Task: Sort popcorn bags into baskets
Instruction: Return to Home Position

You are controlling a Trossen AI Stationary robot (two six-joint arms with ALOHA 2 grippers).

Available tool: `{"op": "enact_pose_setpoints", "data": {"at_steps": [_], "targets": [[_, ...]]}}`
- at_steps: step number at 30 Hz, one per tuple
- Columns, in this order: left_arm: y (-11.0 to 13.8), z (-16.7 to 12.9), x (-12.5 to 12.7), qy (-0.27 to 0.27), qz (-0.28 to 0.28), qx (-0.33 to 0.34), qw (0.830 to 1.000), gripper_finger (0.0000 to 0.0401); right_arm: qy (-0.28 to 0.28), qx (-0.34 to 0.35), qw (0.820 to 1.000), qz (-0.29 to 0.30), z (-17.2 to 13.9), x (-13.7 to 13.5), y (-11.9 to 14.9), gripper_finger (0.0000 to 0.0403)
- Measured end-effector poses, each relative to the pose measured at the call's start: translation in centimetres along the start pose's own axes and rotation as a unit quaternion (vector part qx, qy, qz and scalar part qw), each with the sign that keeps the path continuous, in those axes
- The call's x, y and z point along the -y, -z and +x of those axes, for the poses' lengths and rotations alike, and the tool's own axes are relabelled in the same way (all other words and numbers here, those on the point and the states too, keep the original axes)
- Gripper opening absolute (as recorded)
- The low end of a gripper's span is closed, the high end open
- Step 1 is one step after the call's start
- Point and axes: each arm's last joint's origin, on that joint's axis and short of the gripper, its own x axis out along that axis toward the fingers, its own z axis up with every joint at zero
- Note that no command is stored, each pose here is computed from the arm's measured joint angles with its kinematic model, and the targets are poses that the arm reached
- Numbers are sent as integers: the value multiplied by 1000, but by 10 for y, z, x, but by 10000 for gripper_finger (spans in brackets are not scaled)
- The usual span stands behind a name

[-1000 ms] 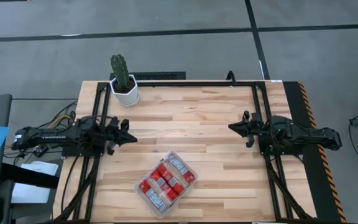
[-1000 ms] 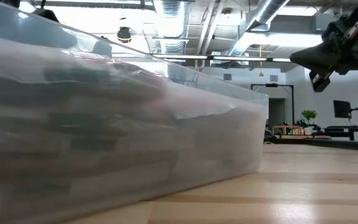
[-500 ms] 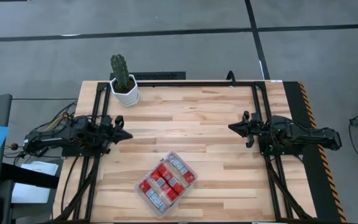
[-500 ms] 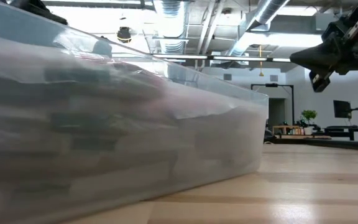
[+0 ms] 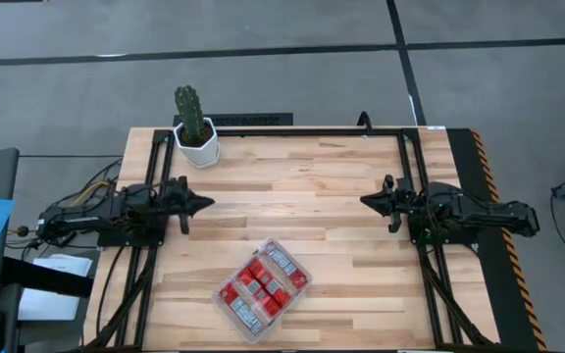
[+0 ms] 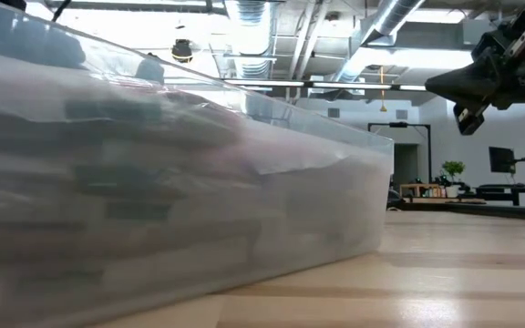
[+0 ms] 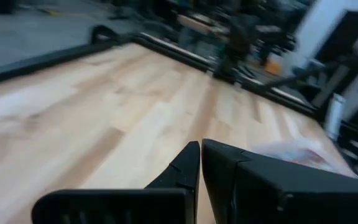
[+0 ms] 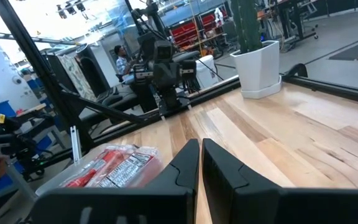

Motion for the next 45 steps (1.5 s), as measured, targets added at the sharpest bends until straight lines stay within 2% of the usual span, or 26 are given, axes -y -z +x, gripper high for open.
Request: {"op": "enact_pose_setpoints", "data": {"at_steps": [5, 45], "targets": [[-2, 0, -3, -57, -35, 28, 997, 6, 0, 0, 1000, 0, 0, 0, 0, 46], [-2, 0, -3, -53, -36, 24, 998, 6, 0, 0, 1000, 0, 0, 0, 0, 46]]}}
